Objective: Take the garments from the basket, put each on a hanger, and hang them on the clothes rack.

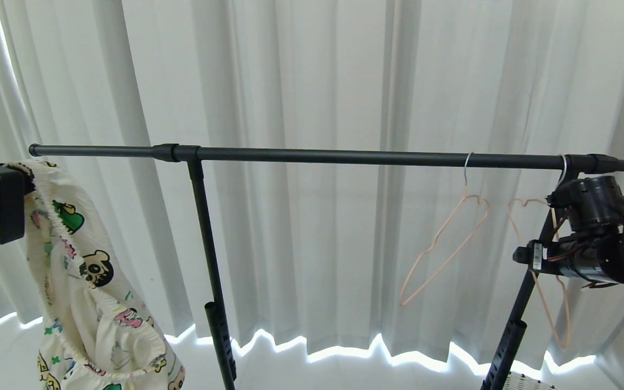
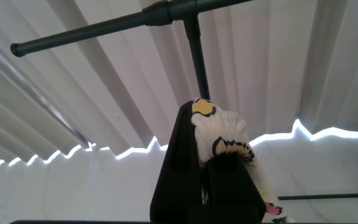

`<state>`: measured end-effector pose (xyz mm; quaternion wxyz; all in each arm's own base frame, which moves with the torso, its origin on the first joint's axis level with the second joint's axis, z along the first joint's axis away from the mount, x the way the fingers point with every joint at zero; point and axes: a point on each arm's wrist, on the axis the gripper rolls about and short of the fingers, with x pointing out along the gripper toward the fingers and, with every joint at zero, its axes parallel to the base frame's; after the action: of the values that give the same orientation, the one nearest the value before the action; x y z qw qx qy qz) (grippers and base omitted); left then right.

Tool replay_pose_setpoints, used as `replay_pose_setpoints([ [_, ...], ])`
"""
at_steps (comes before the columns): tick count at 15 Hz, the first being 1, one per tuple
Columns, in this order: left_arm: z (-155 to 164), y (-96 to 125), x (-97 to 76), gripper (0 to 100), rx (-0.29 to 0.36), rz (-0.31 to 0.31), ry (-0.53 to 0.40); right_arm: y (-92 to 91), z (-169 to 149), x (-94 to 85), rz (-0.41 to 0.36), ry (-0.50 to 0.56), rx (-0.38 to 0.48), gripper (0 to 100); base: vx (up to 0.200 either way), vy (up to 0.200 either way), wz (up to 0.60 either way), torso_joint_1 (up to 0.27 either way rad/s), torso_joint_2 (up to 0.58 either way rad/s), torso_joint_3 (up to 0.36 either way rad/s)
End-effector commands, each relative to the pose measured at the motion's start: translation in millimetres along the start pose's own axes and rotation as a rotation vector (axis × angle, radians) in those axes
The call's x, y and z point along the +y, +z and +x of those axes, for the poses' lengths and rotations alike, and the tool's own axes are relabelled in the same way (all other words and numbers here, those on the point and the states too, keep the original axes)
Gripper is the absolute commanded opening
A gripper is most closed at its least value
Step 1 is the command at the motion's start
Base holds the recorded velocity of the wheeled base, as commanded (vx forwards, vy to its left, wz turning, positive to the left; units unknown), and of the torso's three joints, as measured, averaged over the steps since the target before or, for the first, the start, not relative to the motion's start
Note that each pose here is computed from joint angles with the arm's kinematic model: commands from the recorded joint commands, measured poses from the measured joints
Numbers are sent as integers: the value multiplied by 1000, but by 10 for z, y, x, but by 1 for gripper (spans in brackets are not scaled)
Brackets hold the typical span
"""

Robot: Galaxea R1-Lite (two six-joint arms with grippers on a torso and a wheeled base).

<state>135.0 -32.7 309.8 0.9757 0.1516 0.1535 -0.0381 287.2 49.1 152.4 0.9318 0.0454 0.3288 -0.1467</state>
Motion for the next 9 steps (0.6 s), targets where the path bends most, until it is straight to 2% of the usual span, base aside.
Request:
replay_pose_setpoints([
  [1, 11, -21, -7, 0, 8, 2, -2, -36, 74, 27, -10, -6, 21, 100, 0, 0, 0, 0, 0, 0],
  [6, 20, -28, -11, 0, 13, 4, -4, -35, 54, 17, -10, -7, 19, 100, 0, 0, 0, 0, 0, 0],
  [7, 19, -28, -14, 0, 12, 5, -6, -36, 48, 20, -11, -6, 19, 0, 0, 0, 0, 0, 0, 0],
  [9, 19, -28, -14, 0, 12, 5, -6, -36, 28, 32, -15, 0, 16, 0, 0, 0, 0, 0, 0, 0],
])
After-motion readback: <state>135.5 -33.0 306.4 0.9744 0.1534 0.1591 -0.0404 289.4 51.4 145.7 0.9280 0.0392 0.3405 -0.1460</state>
